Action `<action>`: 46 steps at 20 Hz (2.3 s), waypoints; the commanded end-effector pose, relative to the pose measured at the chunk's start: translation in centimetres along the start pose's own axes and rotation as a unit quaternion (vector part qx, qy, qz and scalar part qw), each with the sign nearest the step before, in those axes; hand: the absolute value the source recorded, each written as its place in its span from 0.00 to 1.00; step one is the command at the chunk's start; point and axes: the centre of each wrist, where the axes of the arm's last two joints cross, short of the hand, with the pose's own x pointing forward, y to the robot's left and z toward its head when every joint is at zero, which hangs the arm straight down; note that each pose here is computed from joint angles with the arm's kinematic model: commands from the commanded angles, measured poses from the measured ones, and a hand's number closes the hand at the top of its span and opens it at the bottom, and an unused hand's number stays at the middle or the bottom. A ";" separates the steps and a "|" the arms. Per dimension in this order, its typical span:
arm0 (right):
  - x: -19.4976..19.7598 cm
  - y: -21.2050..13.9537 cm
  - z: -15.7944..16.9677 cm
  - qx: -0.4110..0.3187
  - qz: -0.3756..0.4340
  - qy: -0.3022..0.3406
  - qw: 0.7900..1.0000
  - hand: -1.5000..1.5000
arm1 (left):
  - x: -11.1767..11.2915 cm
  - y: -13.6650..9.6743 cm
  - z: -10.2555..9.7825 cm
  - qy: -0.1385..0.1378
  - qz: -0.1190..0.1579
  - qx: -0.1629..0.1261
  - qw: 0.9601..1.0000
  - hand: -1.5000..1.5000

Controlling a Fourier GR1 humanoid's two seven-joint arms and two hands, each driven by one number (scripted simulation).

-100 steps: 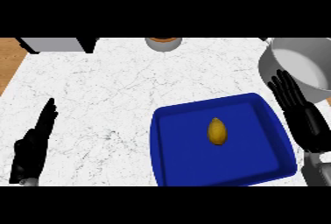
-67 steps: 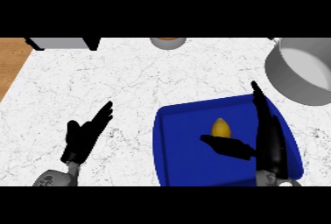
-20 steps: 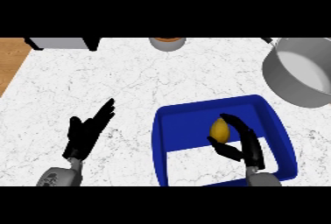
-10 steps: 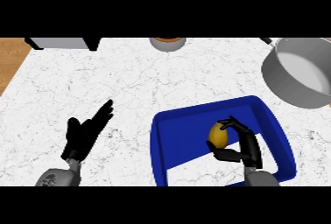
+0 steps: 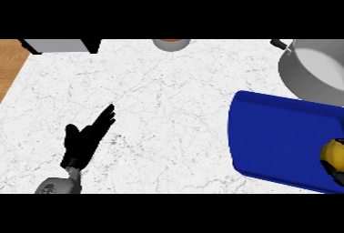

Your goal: Pick the lemon from the tray and place it in the pot

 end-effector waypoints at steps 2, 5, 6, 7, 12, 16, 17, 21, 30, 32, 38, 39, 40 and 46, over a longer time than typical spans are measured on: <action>2.9 -10.5 1.4 -0.046 0.038 -0.044 0.997 1.00 | 0.1 0.1 -0.1 -0.005 -0.008 -0.008 1.000 0.50; 2.7 -12.5 2.3 -0.062 0.055 -0.043 0.996 1.00 | -1.0 -1.3 -0.2 0.003 0.002 -0.015 1.000 0.50; 2.9 -12.3 1.5 -0.057 0.079 -0.050 0.994 1.00 | 1.8 -1.1 -1.3 -0.013 -0.009 -0.018 1.000 0.50; 2.6 -13.1 2.5 -0.062 0.089 -0.053 0.993 1.00 | 0.9 -0.5 -0.8 -0.007 -0.008 -0.014 1.000 0.50; 5.6 -15.0 0.3 -0.081 0.164 -0.069 0.981 1.00 | 1.7 -1.7 -1.5 -0.009 0.003 -0.029 1.000 0.50; 7.3 -14.8 -2.0 -0.080 0.220 -0.100 0.967 1.00 | 1.1 -1.7 -1.7 -0.005 -0.004 -0.018 1.000 0.50; 8.0 -14.8 -2.8 -0.096 0.217 -0.104 0.966 1.00 | 0.2 -1.0 -0.9 0.007 -0.008 -0.017 1.000 0.50; 10.9 -15.1 -5.2 -0.099 0.247 -0.094 0.959 1.00 | 0.9 0.0 -0.8 -0.007 -0.011 -0.020 1.000 0.50; 17.4 -13.0 -11.0 -0.060 0.309 -0.067 0.947 1.00 | -0.1 -3.0 -0.8 0.003 -0.012 -0.020 1.000 0.50; 17.3 -9.6 -13.3 -0.049 0.326 -0.064 0.942 1.00 | 0.6 -1.3 -1.4 -0.002 -0.012 -0.027 1.000 0.50; 19.1 -5.6 -16.4 -0.018 0.387 -0.038 0.921 1.00 | 0.2 -0.9 -1.4 -0.004 -0.021 -0.029 0.999 0.50; 20.1 -4.8 -17.2 -0.019 0.391 -0.032 0.920 1.00 | 1.7 -2.3 -1.5 -0.010 -0.020 -0.021 1.000 0.50; 19.2 -4.3 -17.1 -0.007 0.393 -0.035 0.919 1.00 | 3.2 -1.8 -2.4 -0.007 -0.016 -0.034 0.999 0.50; 18.4 -2.8 -17.5 -0.007 0.544 0.004 0.839 1.00 | 1.3 -1.9 -1.8 -0.012 -0.019 -0.041 0.999 0.50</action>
